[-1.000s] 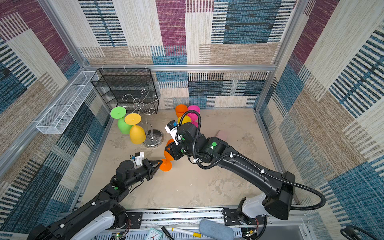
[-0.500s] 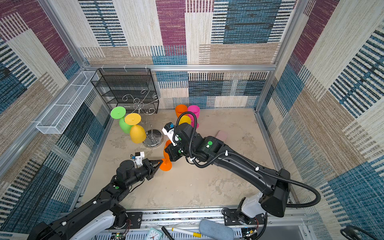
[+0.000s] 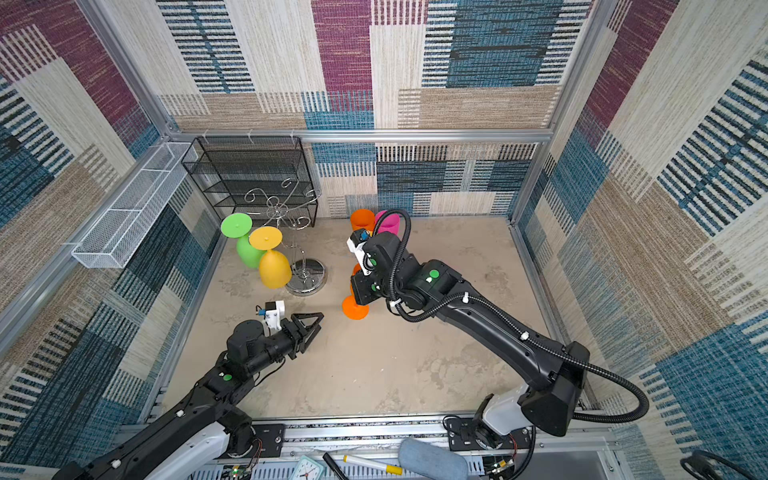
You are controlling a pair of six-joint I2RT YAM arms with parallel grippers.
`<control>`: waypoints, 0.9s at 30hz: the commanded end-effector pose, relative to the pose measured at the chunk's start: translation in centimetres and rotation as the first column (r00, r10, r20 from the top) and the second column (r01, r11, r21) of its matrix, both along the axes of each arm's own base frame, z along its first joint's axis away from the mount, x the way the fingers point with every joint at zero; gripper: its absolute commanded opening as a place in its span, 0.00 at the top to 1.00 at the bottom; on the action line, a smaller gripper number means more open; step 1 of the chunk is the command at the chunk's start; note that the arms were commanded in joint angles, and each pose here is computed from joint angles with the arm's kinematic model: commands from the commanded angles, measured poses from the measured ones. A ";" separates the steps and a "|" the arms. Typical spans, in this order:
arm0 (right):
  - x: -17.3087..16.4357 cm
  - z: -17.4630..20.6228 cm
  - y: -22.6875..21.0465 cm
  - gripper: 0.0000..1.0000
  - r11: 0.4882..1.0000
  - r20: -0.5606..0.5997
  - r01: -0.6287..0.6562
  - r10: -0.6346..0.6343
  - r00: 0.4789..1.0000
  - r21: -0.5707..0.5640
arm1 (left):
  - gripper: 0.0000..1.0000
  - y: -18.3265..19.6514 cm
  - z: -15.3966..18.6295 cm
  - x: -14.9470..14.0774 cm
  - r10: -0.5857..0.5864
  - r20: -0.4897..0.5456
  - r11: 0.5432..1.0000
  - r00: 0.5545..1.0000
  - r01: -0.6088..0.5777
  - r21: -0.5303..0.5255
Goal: Take the wine glass off the wine glass rack
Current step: Pick up the wine glass from the wine glass rack, then place the wine glass at the top-center of the table.
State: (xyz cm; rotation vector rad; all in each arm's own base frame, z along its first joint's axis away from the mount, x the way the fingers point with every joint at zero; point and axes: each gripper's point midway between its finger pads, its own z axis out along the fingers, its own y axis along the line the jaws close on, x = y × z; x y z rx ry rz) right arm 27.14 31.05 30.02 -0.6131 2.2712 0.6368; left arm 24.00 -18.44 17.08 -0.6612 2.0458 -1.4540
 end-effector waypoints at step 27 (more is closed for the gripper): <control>28.4 -5.1 -15.1 1.00 0.858 0.159 0.474 -0.449 0.879 -0.199 | 0.15 2.6 1.1 -3.0 -0.140 0.098 0.911 0.985 0.090 0.403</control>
